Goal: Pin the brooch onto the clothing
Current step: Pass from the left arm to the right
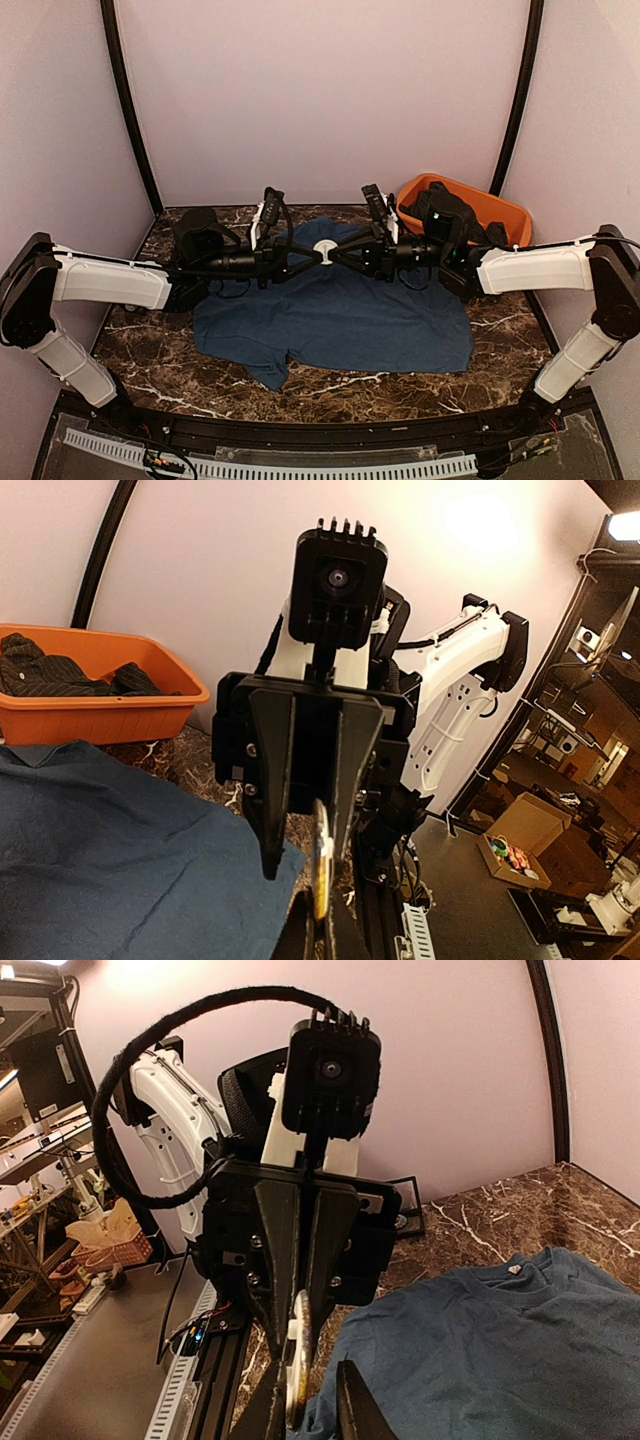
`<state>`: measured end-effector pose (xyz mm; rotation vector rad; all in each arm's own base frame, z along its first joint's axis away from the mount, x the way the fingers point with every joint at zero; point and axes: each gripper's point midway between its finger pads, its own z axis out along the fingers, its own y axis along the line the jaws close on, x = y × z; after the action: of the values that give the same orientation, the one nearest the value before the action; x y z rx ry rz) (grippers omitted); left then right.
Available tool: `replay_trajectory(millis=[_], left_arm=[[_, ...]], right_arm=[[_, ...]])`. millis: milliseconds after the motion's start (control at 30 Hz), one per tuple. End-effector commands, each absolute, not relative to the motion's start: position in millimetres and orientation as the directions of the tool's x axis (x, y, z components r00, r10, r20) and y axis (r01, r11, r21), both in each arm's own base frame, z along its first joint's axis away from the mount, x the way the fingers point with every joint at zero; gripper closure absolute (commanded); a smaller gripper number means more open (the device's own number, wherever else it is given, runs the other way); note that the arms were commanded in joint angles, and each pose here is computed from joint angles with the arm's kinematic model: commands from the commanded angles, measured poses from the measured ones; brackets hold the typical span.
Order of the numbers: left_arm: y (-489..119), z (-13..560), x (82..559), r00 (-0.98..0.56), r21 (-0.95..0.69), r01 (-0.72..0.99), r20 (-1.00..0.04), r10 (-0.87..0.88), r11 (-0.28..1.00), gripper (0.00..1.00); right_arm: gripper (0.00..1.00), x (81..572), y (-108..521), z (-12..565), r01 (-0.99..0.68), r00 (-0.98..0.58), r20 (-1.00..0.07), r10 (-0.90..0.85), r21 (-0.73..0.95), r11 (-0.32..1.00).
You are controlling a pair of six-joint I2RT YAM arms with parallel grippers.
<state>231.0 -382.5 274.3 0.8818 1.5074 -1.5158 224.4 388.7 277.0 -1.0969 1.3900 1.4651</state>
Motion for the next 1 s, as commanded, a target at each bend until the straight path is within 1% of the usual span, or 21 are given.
replay_trajectory(millis=[0,33,167,433,467,533,567,667,733,767,800,833,867,900,933,967], left_arm=[[-382,281,224,-0.411,-0.413,0.911,-0.908,-0.075,0.007,0.99],[-382,281,224,-0.411,-0.413,0.911,-0.908,-0.074,0.006,0.99],[-382,281,224,-0.410,-0.411,0.912,-0.909,-0.073,0.003,0.99],[-382,281,223,-0.409,-0.410,0.912,-0.910,-0.074,0.000,0.99],[-382,281,224,-0.408,-0.410,0.912,-0.910,-0.074,0.001,0.99],[-382,281,224,-0.407,-0.408,0.913,-0.910,-0.075,0.001,0.99],[-382,281,224,-0.408,-0.409,0.913,-0.910,-0.076,0.001,0.99],[-382,282,224,-0.405,-0.406,0.914,-0.911,-0.077,0.001,0.98],[-382,281,224,-0.409,-0.410,0.912,-0.910,-0.072,0.003,0.86],[-382,282,223,-0.403,-0.404,0.915,-0.913,-0.067,0.006,0.75],[-382,283,223,-0.409,-0.410,0.912,-0.911,-0.050,0.014,0.70],[-380,288,222,-0.391,-0.391,0.920,-0.920,-0.031,0.027,0.62],[-379,291,221,-0.383,-0.384,0.923,-0.923,-0.018,0.038,0.58],[-376,295,220,-0.361,-0.359,0.931,-0.932,0.021,0.062,0.51],[-374,298,220,-0.343,-0.340,0.938,-0.938,0.042,0.075,0.46],[-371,302,218,-0.316,-0.308,0.947,-0.944,0.090,0.092,0.44]], right_arm=[[0.82,221,386,289,-0.962,-0.265,-0.964,0.017,0.263,-0.070],[0.80,222,385,290,-0.962,-0.266,-0.964,0.021,0.264,-0.067],[0.80,223,382,291,-0.962,-0.267,-0.963,0.024,0.265,-0.065],[0.83,222,381,290,-0.961,-0.268,-0.963,0.016,0.267,-0.071],[0.85,222,381,289,-0.961,-0.268,-0.963,0.014,0.266,-0.072],[0.96,221,381,289,-0.961,-0.268,-0.963,0.010,0.266,-0.079],[1.00,221,382,288,-0.961,-0.266,-0.964,0.007,0.265,-0.084],[1.00,221,382,288,-0.961,-0.265,-0.964,0.001,0.264,-0.085],[1.00,221,381,287,-0.959,-0.273,-0.962,-0.016,0.273,-0.081],[1.00,220,381,288,-0.956,-0.280,-0.960,-0.032,0.281,-0.078],[1.00,221,381,286,-0.953,-0.293,-0.954,-0.062,0.297,-0.065],[1.00,222,380,286,-0.950,-0.303,-0.948,-0.095,0.308,-0.048],[1.00,222,379,285,-0.948,-0.308,-0.942,-0.133,0.315,-0.035],[1.00,221,378,283,-0.946,-0.315,-0.933,-0.175,0.323,-0.018],[1.00,221,376,282,-0.946,-0.318,-0.923,-0.215,0.325,0.002],[1.00,222,373,283,-0.950,-0.306,-0.916,-0.258,0.312,0.021]])
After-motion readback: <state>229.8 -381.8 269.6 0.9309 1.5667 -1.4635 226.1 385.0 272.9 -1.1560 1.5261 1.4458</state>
